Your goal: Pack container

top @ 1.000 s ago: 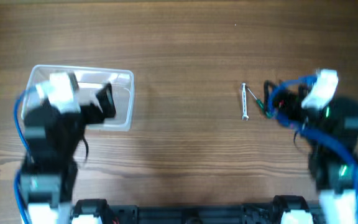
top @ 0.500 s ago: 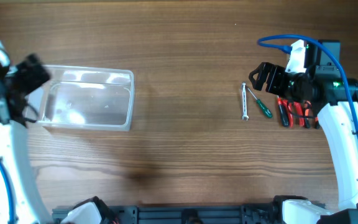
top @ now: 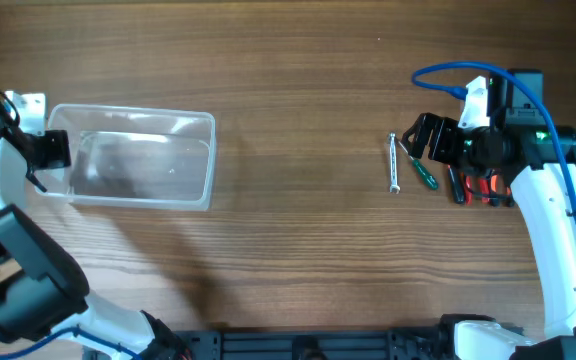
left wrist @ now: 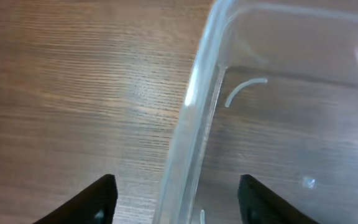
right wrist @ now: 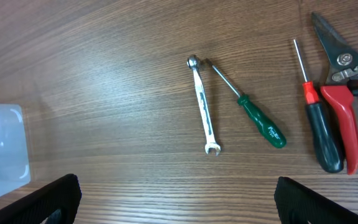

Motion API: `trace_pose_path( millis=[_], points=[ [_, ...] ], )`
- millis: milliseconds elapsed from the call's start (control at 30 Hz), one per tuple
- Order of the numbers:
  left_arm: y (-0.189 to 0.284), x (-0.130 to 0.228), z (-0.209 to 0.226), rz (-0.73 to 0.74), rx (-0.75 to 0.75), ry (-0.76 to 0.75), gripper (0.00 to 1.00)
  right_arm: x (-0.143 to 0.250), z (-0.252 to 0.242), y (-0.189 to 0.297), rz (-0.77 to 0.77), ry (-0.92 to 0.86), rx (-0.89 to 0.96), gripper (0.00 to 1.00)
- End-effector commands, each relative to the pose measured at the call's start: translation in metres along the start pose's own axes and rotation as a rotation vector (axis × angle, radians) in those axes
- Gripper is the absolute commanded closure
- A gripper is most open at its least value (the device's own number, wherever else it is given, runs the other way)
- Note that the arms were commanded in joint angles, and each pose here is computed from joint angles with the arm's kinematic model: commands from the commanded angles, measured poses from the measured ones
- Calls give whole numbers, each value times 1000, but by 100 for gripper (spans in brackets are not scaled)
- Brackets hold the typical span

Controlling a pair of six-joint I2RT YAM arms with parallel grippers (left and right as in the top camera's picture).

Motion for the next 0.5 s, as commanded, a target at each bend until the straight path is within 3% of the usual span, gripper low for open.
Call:
trace_pose_path(
  millis=[0, 67, 167, 333, 467],
  points=[
    [-13, 0, -4, -5, 41, -161, 48, -7, 0, 4, -27, 18, 14, 0],
    [-17, -3, -10, -31, 80, -184, 62, -6, 0, 4, -23, 16, 15, 0],
    [-17, -10, -14, -69, 102, -173, 96, -2, -2, 4, -9, 12, 22, 0],
    [-6, -20, -22, -100, 135, 2, 96, 2, -3, 4, 13, 7, 23, 0],
    [37, -53, -76, -152, 195, -94, 96, 2, -3, 4, 12, 7, 23, 0]
  ],
)
Point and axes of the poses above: each gripper's point midway between its finger pads, its own y axis back along the fingers, its own z axis along the line the jaws close on, x = y × z, the point moved 1 cm from there along y, back along the fingers, and after that the axes turned 11 degrees about -y, right-handed, at the moved point
